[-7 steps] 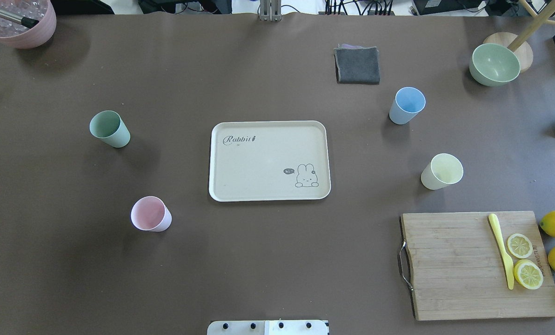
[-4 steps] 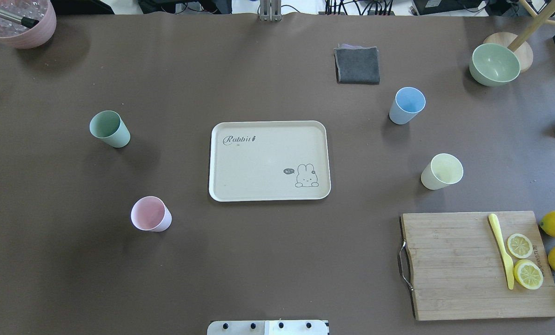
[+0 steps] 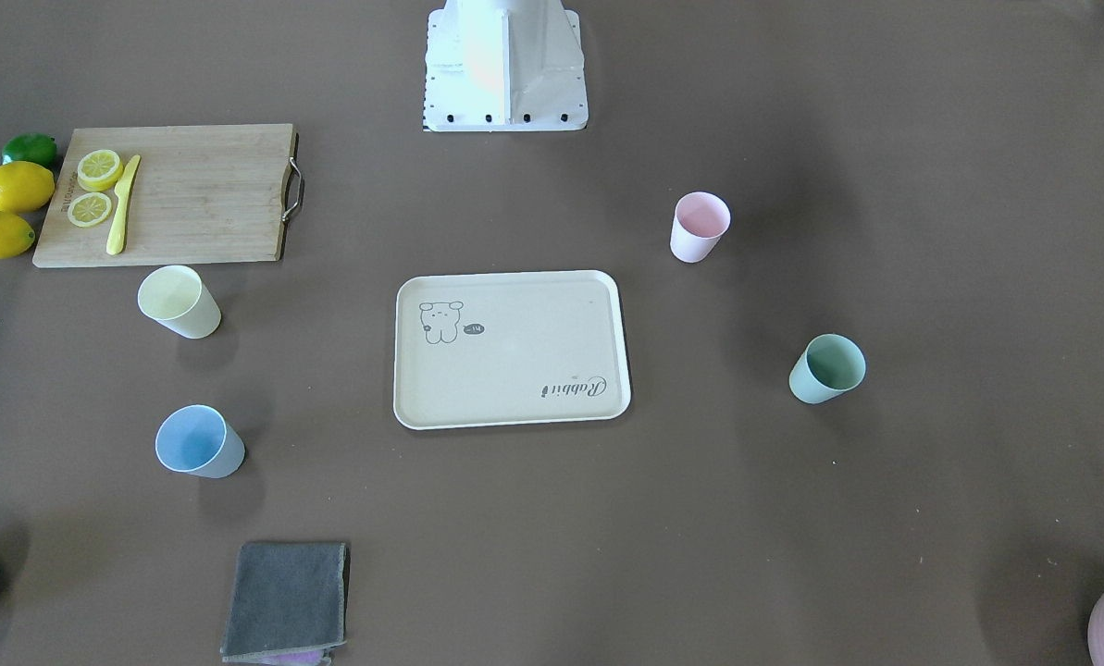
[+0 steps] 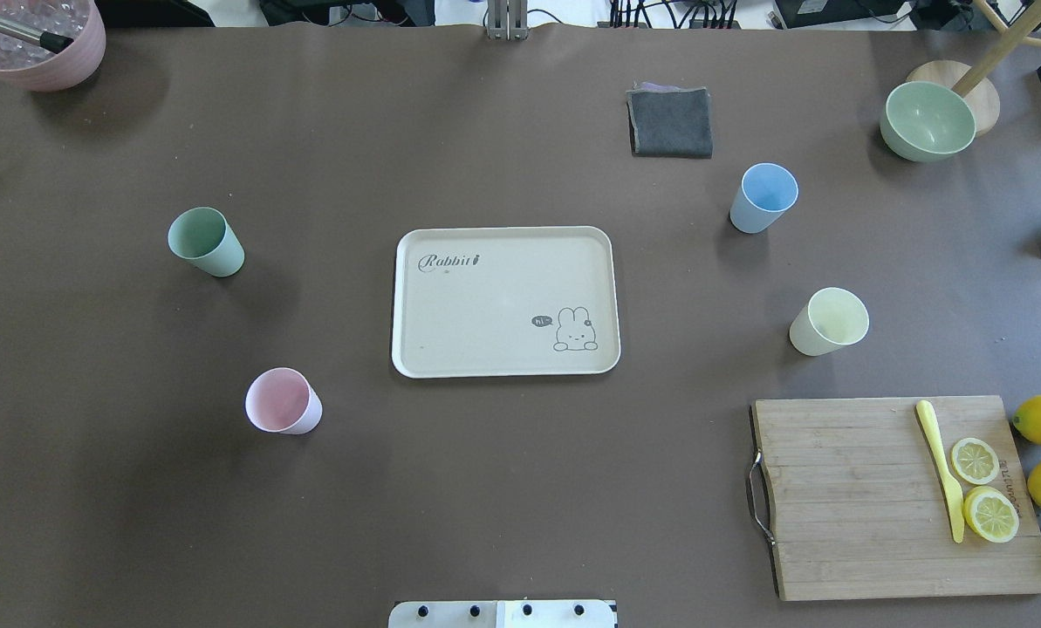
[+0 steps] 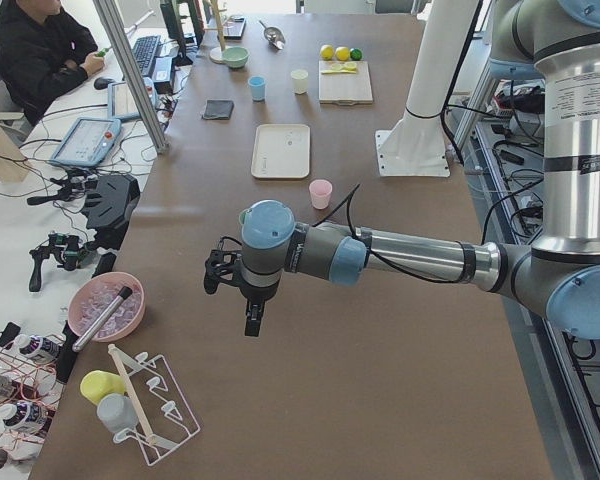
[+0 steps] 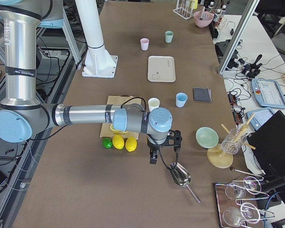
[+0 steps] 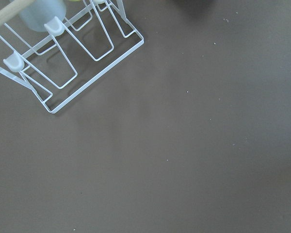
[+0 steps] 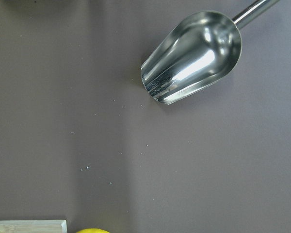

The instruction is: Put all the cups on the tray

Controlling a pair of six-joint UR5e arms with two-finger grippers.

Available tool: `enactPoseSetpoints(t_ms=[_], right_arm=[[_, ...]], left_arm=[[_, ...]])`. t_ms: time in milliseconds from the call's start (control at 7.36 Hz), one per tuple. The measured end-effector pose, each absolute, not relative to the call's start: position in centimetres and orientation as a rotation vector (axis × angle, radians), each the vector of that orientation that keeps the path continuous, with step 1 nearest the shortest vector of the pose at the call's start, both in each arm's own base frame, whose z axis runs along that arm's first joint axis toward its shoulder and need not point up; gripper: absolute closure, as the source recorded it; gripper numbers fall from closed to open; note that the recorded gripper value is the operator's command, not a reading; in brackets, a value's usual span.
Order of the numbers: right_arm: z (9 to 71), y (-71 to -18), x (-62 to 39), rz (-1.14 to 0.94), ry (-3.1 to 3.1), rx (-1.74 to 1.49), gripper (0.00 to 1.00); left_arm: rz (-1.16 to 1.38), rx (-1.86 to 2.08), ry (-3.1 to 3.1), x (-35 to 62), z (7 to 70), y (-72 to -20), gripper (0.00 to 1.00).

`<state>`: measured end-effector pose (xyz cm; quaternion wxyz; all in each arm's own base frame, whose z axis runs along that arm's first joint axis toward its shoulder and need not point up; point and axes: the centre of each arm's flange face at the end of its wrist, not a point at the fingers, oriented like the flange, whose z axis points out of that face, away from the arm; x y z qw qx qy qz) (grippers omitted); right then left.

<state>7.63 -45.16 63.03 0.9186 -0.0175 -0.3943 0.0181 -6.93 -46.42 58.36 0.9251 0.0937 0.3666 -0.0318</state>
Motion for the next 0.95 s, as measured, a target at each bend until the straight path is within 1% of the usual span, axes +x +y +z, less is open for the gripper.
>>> enactPoseSetpoints(t_ms=[951], right_arm=[[63.46,-44.77,7.63,0.025,-0.81,-0.009,0.0]], left_arm=[[-0.066,0.192,0.752,-6.93,58.38,-46.42,0.02]])
